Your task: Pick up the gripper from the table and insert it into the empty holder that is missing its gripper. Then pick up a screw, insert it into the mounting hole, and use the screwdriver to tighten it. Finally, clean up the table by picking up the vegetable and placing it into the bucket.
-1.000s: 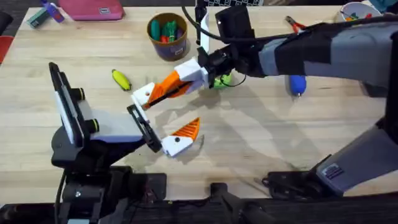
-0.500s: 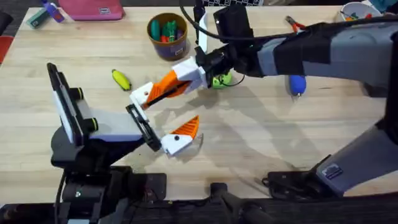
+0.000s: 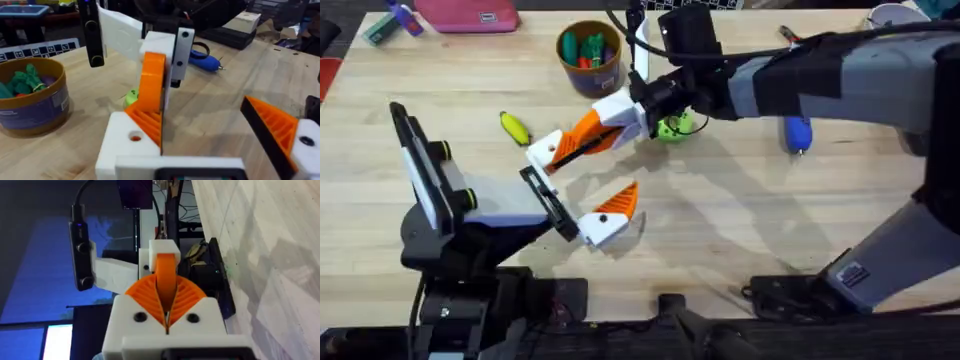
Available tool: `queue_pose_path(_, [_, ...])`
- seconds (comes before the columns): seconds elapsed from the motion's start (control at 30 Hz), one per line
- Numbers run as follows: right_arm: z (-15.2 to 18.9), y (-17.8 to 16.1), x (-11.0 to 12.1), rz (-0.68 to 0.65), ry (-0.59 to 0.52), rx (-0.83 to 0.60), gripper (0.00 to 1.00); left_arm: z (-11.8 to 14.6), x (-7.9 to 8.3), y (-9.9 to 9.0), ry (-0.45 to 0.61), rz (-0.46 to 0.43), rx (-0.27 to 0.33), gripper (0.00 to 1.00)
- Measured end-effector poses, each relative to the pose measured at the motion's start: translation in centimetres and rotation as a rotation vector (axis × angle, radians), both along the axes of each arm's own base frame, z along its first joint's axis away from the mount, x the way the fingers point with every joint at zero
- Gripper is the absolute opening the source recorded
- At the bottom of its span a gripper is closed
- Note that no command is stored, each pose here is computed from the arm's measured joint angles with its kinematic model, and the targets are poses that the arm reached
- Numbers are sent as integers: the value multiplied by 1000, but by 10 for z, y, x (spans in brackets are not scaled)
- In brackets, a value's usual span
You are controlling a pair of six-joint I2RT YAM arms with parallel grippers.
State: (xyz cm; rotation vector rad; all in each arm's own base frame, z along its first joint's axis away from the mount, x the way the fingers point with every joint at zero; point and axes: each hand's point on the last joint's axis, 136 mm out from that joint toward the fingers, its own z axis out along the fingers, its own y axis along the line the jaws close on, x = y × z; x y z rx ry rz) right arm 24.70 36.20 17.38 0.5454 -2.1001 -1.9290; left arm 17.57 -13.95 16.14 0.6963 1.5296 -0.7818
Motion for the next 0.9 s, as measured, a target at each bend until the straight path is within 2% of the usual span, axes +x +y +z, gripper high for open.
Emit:
queue_pose_path(0.43, [-2,2,3,-11,-51,9,9,0,1,1,0,6,0,986])
queue_pose_path(0.9, [-2,4,5,-25,-55,-1,9,0,1,1,3,9,-1,986])
